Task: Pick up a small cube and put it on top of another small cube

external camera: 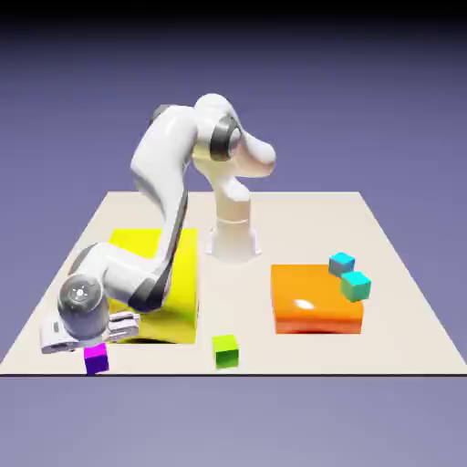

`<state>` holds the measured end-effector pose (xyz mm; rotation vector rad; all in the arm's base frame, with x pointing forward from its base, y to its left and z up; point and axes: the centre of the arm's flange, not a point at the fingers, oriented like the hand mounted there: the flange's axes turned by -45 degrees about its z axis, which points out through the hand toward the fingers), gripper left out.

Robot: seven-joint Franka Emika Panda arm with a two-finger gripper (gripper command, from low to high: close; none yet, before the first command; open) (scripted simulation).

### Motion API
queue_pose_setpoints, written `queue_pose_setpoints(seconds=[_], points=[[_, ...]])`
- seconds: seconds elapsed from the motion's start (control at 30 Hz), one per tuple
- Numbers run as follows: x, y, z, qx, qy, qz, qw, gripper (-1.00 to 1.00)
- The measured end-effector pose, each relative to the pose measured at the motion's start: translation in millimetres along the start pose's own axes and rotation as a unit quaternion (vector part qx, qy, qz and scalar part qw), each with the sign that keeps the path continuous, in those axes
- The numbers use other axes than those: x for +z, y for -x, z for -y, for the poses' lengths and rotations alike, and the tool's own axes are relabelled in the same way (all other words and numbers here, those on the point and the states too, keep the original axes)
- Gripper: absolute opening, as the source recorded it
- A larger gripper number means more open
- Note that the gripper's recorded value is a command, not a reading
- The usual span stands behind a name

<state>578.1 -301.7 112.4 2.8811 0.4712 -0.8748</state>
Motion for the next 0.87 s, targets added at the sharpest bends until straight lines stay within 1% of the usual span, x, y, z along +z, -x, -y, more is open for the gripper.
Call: queue_pose_setpoints(seconds=[0.03, 0.1, 0.2, 0.37, 0.53, 0.57, 0.63, 0.73, 0.77, 0.83, 0.87], points=[[3.8, -0.5, 0.2, 0.000, 0.000, 0.000, 1.000, -1.00], [3.9, -0.5, 0.2, 0.000, -0.001, 0.000, 1.000, -1.00], [-58.9, 9.8, 0.2, 0.000, -0.001, 0.000, 1.000, -1.00], [-110.5, -16.8, 114.1, 0.036, -0.026, -0.012, 0.999, -1.00], [-144.3, -22.7, 239.6, 0.068, -0.048, -0.005, 0.996, -1.00], [-149.0, -20.9, 264.8, 0.075, -0.052, -0.002, 0.996, -1.00], [-150.6, -20.0, 274.6, 0.077, -0.053, 0.000, 0.996, -1.00], [-97.3, -30.0, 278.5, 0.077, -0.053, 0.000, 0.996, -1.00], [-84.3, -31.5, 279.8, 0.077, -0.053, 0.000, 0.996, 1.00], [-84.2, -31.5, 279.5, 0.077, -0.052, 0.000, 0.996, 1.00], [-101.9, -29.4, 277.9, 0.077, -0.051, 0.000, 0.996, 1.00]])
